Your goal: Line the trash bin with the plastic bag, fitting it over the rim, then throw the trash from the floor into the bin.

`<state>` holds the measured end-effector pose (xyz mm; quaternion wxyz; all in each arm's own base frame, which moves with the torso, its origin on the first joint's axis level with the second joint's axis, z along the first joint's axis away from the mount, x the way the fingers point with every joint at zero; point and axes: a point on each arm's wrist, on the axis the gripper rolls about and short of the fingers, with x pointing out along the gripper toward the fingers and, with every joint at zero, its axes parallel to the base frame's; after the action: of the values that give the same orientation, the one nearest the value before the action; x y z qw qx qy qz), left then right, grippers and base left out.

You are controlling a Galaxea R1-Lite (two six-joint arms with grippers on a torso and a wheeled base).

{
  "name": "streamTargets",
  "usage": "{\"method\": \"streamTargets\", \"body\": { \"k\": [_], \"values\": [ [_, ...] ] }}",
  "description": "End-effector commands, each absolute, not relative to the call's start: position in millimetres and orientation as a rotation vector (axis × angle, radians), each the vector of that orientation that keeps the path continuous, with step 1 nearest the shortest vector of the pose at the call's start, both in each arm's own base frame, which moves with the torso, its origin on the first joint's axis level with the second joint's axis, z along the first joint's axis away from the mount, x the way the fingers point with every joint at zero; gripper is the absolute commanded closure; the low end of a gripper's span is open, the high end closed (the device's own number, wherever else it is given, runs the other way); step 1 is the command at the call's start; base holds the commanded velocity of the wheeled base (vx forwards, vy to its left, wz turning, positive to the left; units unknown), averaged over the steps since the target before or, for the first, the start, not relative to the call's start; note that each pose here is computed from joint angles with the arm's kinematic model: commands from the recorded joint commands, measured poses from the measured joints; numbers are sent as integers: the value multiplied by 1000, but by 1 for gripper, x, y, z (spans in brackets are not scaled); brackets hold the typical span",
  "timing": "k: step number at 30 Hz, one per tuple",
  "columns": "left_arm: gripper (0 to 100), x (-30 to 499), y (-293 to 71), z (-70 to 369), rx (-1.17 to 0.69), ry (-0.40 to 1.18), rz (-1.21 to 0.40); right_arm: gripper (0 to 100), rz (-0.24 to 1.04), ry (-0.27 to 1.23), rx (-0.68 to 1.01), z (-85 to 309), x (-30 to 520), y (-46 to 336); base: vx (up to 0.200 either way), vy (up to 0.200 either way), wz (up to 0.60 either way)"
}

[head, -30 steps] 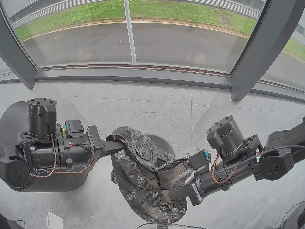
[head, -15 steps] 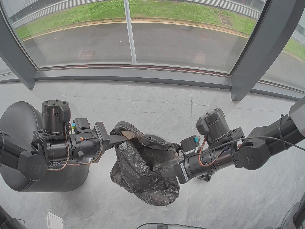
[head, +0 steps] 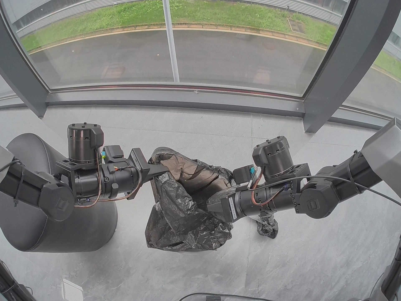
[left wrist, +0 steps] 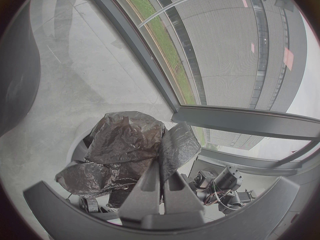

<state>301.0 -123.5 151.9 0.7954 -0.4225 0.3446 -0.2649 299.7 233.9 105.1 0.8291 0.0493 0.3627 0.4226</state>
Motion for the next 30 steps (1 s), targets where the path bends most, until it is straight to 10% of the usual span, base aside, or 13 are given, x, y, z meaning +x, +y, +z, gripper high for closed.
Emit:
{"method": "streamTargets", "body": {
  "k": [1,30],
  "values": [
    [100,311,-127,147,-909,745,-564,100,885,755,108,107,305,233,0,0,0],
    [100,310,-165,154,-908,776,-668,100,857,599,137,177,279,191,0,0,0]
  ]
}}
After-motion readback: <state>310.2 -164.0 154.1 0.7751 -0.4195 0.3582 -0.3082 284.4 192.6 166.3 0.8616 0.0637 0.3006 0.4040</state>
